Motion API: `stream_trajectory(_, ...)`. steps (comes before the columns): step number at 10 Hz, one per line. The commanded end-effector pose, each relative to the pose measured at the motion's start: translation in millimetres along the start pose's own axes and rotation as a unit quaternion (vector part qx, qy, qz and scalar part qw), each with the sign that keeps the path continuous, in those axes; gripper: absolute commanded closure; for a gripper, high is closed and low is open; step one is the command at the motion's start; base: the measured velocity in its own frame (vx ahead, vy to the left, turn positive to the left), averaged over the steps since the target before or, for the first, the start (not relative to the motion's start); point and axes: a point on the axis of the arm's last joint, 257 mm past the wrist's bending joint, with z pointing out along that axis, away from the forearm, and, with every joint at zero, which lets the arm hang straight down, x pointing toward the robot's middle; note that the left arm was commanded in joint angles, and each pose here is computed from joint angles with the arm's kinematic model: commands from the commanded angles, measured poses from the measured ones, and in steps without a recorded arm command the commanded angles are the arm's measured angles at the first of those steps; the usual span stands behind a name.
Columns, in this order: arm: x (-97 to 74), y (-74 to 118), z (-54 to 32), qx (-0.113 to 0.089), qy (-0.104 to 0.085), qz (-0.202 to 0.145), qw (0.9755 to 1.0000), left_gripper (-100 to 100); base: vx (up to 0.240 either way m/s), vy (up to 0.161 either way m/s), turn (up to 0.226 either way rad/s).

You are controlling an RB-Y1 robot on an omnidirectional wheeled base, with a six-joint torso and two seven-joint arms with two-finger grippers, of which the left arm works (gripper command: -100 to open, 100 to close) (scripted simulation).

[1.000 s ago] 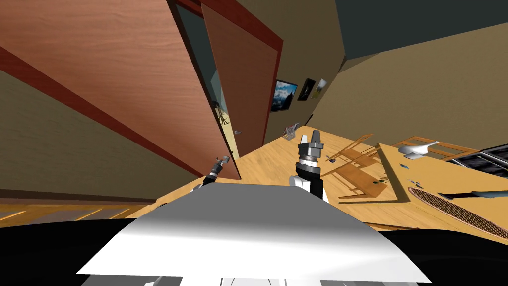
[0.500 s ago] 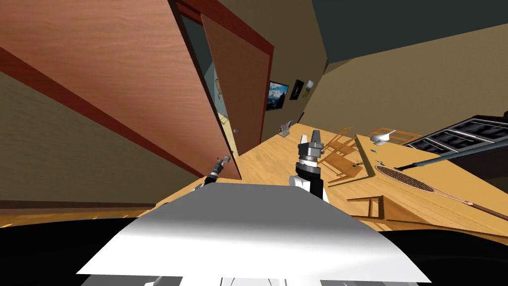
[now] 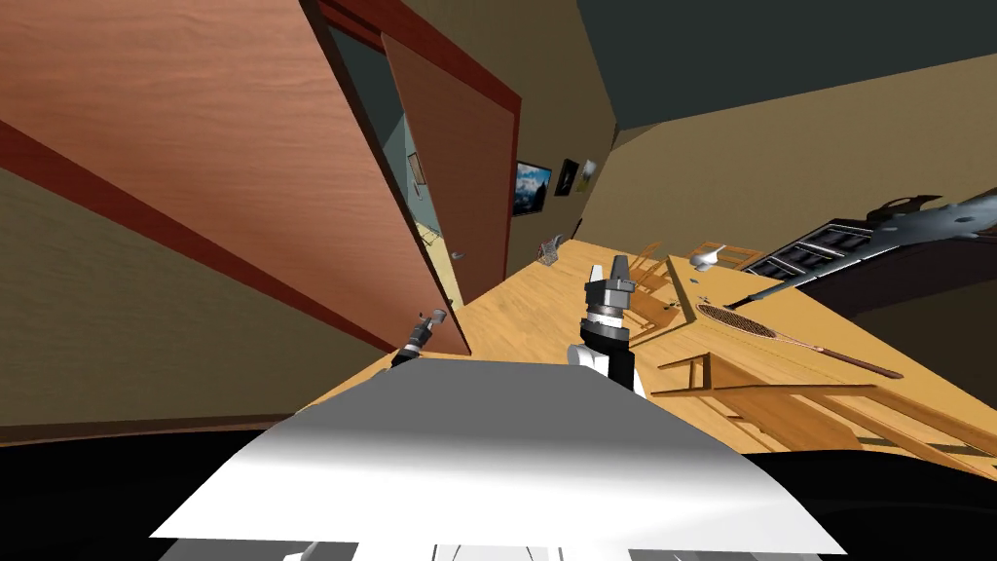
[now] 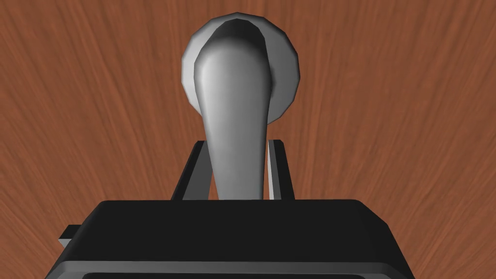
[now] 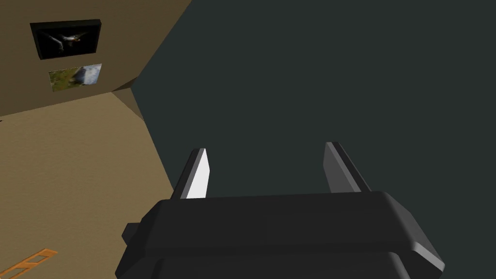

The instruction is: Pull the door open

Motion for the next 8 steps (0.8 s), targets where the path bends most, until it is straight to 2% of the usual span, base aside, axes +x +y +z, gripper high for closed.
stream_trajectory(1, -2.1, 2.6, -14.4, -0.002, 0.003, -0.004, 1.0, 100, -0.111, 0.032, -0.187)
stream_trajectory(2, -6.0, 2.4, -20.9, -0.002, 0.002, -0.004, 1.0, 100, -0.121, 0.057, -0.221)
stream_trajectory(4, -6.0, 2.4, -20.9, -0.002, 0.002, -0.004, 1.0, 100, -0.056, 0.008, -0.006)
stream_trajectory(5, -13.4, 1.8, -33.8, -0.001, 0.001, -0.004, 1.0, 100, -0.082, 0.012, -0.185)
stream_trajectory(6, -16.7, 1.3, -39.9, -0.001, 0.0, -0.004, 1.0, 100, -0.128, 0.03, -0.211)
stream_trajectory(8, -26.8, -0.5, -58.5, 0.0, -0.001, -0.004, 1.0, 100, -0.154, 0.071, -0.202)
